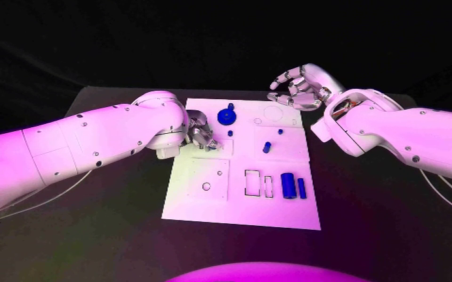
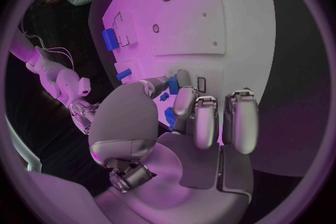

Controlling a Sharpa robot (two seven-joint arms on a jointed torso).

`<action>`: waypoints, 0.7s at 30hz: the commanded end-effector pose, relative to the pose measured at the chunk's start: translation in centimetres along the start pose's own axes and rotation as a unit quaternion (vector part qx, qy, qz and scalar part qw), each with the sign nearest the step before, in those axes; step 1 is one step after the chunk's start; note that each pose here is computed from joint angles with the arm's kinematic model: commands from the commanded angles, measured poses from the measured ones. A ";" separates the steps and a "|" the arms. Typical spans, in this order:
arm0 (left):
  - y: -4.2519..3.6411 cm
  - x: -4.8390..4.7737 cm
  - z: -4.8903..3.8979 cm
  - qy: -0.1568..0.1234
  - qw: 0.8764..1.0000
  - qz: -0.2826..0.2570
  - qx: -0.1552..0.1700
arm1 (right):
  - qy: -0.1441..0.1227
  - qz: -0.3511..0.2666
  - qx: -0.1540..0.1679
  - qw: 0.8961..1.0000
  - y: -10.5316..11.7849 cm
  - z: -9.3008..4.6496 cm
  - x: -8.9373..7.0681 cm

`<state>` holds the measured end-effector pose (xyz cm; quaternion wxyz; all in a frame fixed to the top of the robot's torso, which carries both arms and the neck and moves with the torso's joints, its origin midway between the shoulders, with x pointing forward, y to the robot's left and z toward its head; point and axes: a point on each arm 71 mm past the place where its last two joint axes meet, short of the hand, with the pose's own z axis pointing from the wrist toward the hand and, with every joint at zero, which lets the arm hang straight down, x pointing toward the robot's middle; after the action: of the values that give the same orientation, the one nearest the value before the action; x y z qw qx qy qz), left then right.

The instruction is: Assemble the parts on the task board

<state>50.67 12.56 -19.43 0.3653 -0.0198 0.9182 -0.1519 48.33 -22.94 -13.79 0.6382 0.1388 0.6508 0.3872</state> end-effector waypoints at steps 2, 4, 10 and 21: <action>0.01 0.74 0.22 0.021 1.000 0.011 -0.004 | 0.005 -0.004 -0.006 1.000 0.1 0.0 0.1; 0.02 0.73 0.22 0.021 1.000 0.011 -0.004 | 0.005 -0.004 -0.006 1.000 0.1 0.0 0.1; 0.08 0.69 0.23 0.020 1.000 0.010 -0.005 | 0.005 -0.005 -0.006 1.000 0.1 0.0 0.1; 0.21 0.61 0.23 0.017 1.000 0.006 -0.006 | 0.005 -0.005 -0.007 1.000 0.1 0.0 0.1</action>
<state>50.76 12.71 -19.46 0.3660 -0.0210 0.9183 -0.1492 48.35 -22.94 -13.79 0.6384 0.1386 0.6507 0.3870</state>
